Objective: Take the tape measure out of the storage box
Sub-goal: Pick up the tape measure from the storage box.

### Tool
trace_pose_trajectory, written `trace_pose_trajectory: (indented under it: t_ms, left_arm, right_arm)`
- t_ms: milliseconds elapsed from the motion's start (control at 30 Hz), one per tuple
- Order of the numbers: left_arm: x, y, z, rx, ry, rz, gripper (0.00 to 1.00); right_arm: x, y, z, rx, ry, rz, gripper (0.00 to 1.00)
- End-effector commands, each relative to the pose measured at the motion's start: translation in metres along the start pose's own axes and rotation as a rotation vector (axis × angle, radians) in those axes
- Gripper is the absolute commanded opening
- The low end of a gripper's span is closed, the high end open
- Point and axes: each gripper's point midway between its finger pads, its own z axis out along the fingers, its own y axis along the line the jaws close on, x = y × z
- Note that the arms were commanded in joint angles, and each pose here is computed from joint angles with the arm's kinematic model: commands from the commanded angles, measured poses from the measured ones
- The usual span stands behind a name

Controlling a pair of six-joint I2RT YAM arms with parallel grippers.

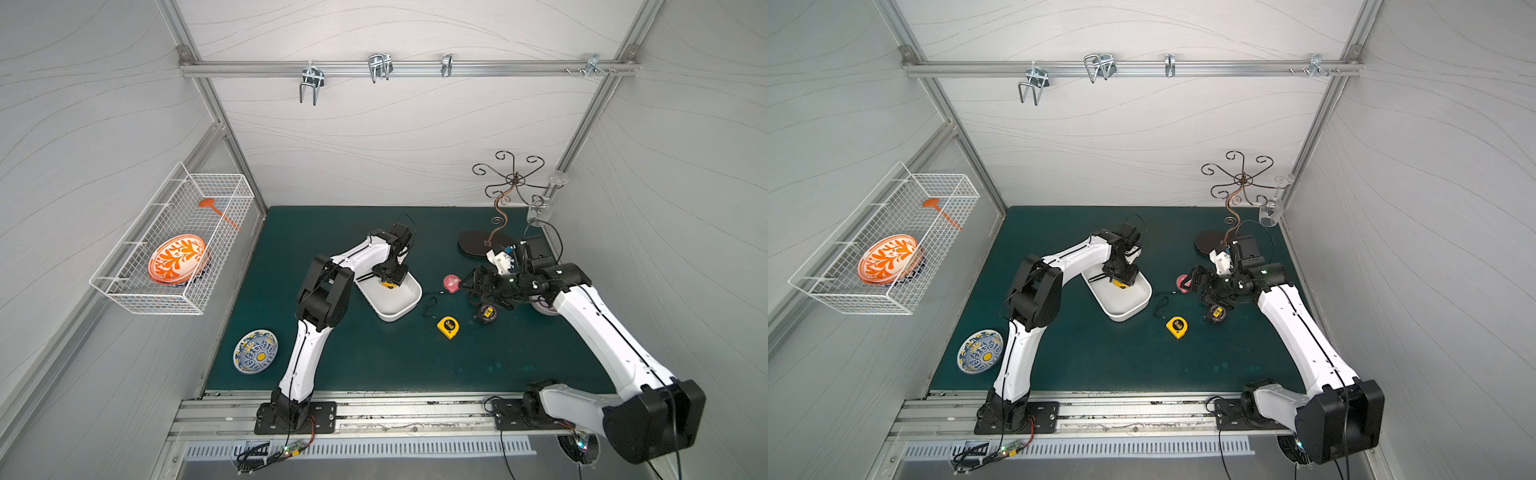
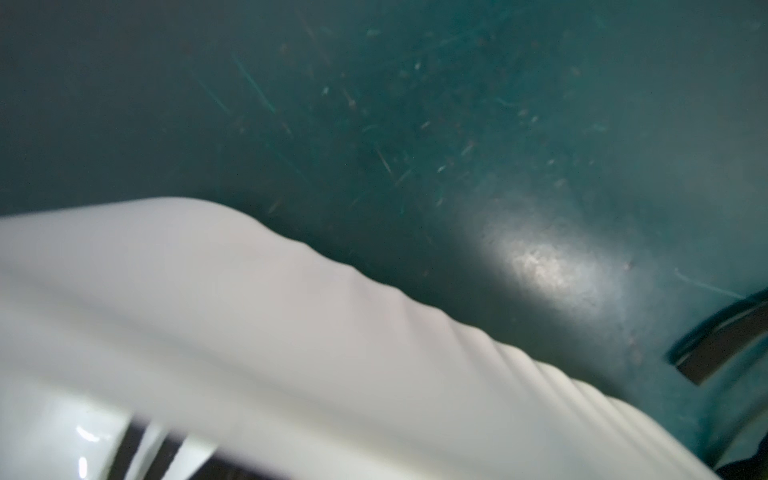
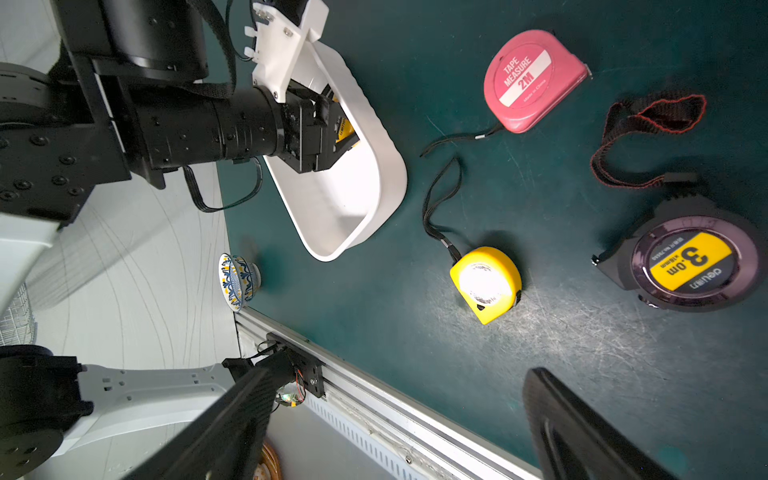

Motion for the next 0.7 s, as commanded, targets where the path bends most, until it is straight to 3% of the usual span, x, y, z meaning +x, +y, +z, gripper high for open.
trace_pose_trajectory:
  t_ms: [0, 200, 400, 667]
  left_arm:
    - [0.002, -0.001, 0.004, -0.017, 0.014, 0.003, 0.30]
    - [-0.003, 0.006, -0.023, -0.048, -0.014, -0.020, 0.00]
    - [-0.008, 0.014, -0.062, -0.046, -0.039, -0.124, 0.00]
    - [-0.015, 0.016, -0.118, 0.069, -0.115, -0.417, 0.00]
  right_arm:
    - [-0.001, 0.004, -0.004, -0.015, -0.005, 0.010, 0.99]
    - [-0.005, 0.006, 0.002, -0.041, -0.003, 0.006, 0.99]
    - [-0.012, 0.013, 0.009, -0.086, -0.013, -0.022, 0.99]
    - [-0.015, 0.033, 0.027, -0.148, -0.037, -0.096, 0.99]
